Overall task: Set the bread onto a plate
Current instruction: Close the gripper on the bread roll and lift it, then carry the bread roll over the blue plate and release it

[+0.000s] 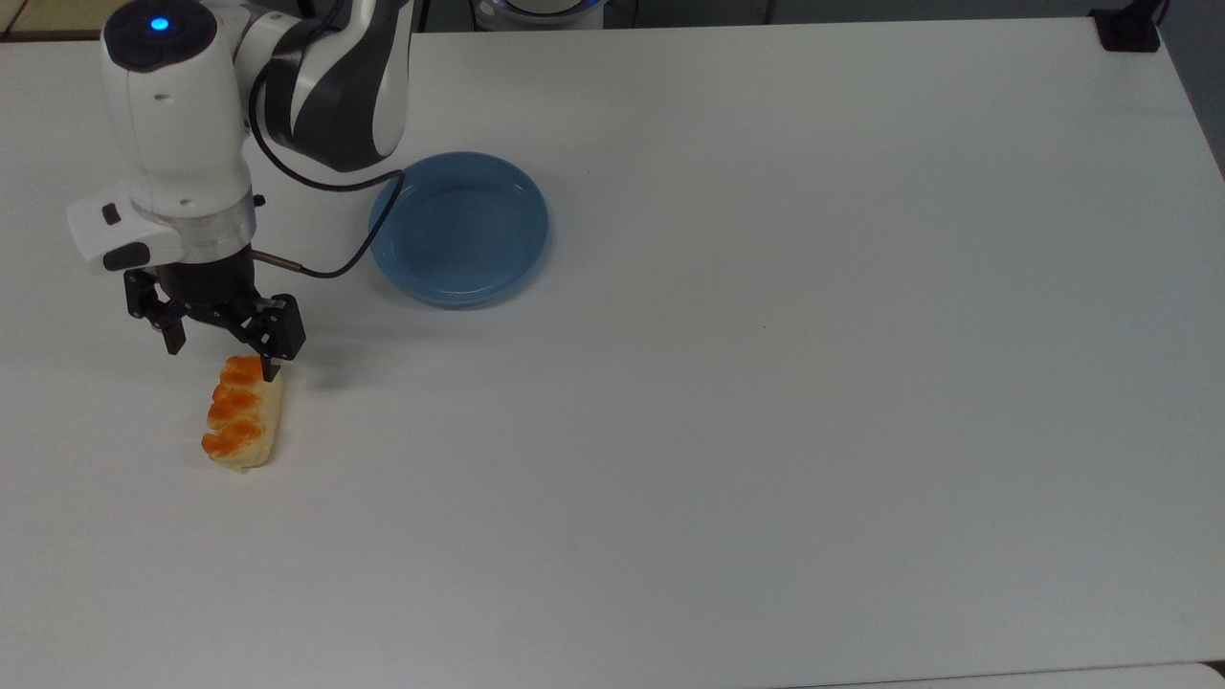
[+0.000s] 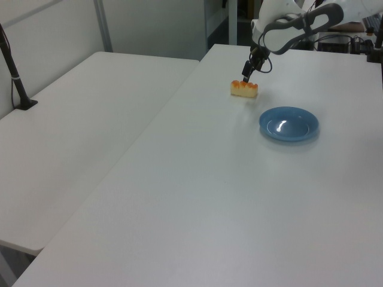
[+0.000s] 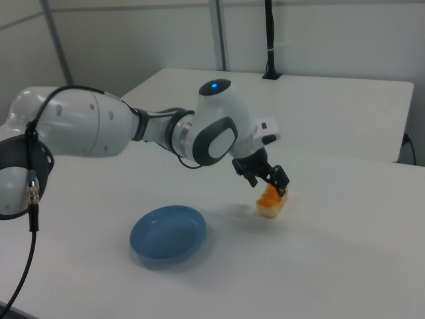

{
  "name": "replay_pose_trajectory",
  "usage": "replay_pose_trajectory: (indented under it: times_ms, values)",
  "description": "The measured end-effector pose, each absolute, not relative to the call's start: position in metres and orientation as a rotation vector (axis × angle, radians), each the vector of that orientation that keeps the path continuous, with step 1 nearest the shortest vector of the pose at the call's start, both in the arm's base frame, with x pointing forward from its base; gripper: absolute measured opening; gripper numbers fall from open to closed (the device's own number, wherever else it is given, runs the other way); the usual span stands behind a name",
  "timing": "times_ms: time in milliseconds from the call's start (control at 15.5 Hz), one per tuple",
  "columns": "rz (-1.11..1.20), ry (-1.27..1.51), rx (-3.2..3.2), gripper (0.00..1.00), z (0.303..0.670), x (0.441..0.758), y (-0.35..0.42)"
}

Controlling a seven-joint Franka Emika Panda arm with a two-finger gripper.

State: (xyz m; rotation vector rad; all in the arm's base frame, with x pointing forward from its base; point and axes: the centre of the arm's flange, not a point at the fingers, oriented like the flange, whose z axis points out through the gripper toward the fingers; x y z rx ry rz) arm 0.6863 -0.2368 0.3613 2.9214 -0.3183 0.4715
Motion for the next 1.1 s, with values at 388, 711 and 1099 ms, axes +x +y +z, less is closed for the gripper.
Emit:
replay_pose_trajectory:
  times_ms: [388, 711, 1099]
  values:
    - [0.484, -0.296, 2.908, 1.0, 0.318, 0.692, -0.24]
    - [0.513, -0.283, 2.898, 0.78, 0.302, 0.696, -0.237]
    - [0.606, -0.269, 2.879, 0.59, 0.343, 0.702, -0.226]
